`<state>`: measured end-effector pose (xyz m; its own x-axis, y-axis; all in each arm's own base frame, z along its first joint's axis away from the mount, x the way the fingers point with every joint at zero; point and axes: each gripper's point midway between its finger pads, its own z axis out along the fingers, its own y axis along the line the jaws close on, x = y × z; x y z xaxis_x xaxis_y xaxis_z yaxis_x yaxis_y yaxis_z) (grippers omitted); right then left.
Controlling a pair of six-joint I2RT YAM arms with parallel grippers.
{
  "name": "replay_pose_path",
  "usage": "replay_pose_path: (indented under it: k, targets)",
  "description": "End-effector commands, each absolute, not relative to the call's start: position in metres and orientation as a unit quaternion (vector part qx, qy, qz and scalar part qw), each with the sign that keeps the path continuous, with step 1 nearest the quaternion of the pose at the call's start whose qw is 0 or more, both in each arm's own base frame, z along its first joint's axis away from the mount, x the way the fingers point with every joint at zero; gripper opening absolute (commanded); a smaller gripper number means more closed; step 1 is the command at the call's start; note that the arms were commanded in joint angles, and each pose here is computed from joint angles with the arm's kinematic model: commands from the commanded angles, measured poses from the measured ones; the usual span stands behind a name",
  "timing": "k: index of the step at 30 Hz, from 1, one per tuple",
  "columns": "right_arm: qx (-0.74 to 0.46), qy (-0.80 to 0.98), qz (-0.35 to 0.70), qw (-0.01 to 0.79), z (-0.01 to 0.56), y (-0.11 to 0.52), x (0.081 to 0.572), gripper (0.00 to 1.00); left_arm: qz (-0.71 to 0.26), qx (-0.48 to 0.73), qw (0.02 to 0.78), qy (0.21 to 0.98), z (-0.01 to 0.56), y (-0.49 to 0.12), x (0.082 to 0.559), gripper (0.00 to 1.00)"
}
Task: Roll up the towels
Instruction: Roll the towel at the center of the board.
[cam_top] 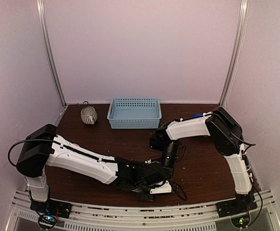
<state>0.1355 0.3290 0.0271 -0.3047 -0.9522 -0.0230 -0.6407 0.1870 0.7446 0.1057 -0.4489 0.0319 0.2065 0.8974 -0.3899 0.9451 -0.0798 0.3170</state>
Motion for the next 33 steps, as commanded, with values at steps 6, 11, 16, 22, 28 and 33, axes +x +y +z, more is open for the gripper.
replay_pose_path:
  k: [6,11,16,22,28,33]
  targets:
    - [0.586,-0.749,-0.240,0.194,-0.033,0.316,0.161,0.02,-0.038,0.714,0.279,0.641,0.044,-0.460,0.113,0.48]
    - [0.587,-0.750,-0.236,0.193,-0.035,0.316,0.162,0.02,-0.039,0.714,0.272,0.644,0.044,-0.459,0.112,0.42]
    - [0.588,-0.749,-0.238,0.192,-0.034,0.317,0.162,0.02,-0.048,0.713,0.273,0.644,0.049,-0.463,0.110,0.24]
    - [0.599,-0.728,-0.277,0.185,0.003,0.324,0.159,0.11,-0.047,0.720,0.247,0.647,0.030,-0.458,0.105,0.11]
    - [0.586,-0.747,-0.309,0.056,0.103,0.328,0.216,0.34,-0.052,0.716,0.230,0.657,0.020,-0.447,0.107,0.02]
    - [0.546,-0.775,-0.312,-0.068,0.193,0.302,0.269,0.35,-0.077,0.704,0.204,0.676,0.013,-0.441,0.119,0.00]
